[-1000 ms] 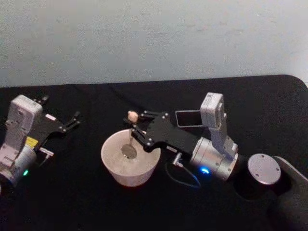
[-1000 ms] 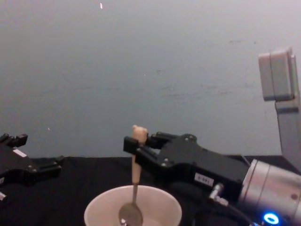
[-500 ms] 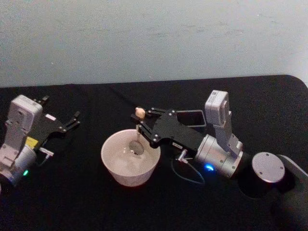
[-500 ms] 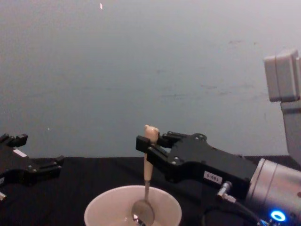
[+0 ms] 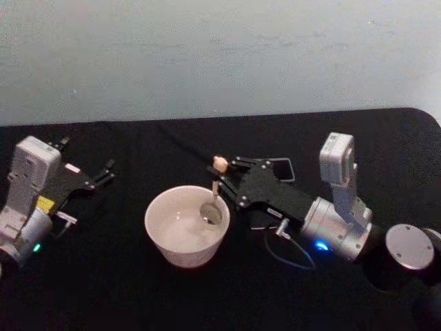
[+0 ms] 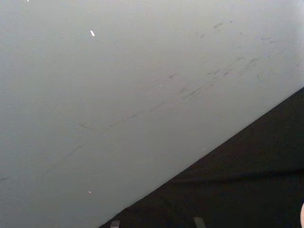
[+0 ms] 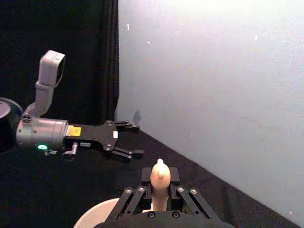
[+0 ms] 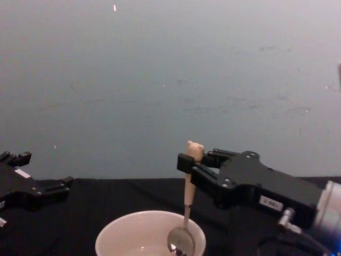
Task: Pick up the stirring spoon with one hand, stir inside the cup, then place it back in its original position.
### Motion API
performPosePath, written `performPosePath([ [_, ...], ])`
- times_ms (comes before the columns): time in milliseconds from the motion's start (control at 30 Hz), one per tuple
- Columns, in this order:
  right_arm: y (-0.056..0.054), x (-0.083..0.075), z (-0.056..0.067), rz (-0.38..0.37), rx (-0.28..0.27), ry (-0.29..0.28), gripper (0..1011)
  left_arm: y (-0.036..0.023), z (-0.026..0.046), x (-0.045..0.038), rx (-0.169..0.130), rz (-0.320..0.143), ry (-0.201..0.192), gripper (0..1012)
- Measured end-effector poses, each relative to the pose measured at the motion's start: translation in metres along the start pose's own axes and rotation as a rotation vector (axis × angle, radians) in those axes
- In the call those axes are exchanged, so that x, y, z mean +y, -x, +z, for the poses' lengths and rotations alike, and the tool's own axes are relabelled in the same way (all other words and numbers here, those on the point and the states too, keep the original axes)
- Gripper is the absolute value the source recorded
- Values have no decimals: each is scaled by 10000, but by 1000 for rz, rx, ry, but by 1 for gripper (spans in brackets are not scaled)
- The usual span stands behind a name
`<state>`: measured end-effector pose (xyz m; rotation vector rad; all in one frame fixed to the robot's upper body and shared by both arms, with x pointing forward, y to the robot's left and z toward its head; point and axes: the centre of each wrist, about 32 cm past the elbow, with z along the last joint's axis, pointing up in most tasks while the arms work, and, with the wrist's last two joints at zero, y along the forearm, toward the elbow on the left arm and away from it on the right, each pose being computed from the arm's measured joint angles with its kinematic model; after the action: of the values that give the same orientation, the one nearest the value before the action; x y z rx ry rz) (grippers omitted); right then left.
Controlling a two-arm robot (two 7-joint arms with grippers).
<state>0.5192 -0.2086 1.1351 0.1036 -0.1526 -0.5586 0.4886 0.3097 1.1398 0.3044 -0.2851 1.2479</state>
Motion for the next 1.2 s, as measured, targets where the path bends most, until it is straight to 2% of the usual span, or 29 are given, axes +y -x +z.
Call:
performPosePath([
  [167, 61, -86, 20, 17, 18, 4, 202, 0, 0, 0, 0, 0, 0, 1001],
  [300, 161, -128, 28, 52, 40, 6, 202, 0, 0, 0, 0, 0, 0, 1001],
  [500, 299, -89, 17, 102, 62, 4, 202, 0, 0, 0, 0, 0, 0, 1001],
  [633, 340, -18, 10, 118, 68, -4, 202, 0, 0, 0, 0, 0, 0, 1001],
  [867, 325, 164, -31, 111, 53, -13, 202, 0, 0, 0, 0, 0, 0, 1002],
  [1067, 237, 285, -62, 74, 32, -16, 202, 0, 0, 0, 0, 0, 0, 1001],
  [1200, 182, 311, -65, 51, 23, -17, 202, 0, 0, 0, 0, 0, 0, 1001],
])
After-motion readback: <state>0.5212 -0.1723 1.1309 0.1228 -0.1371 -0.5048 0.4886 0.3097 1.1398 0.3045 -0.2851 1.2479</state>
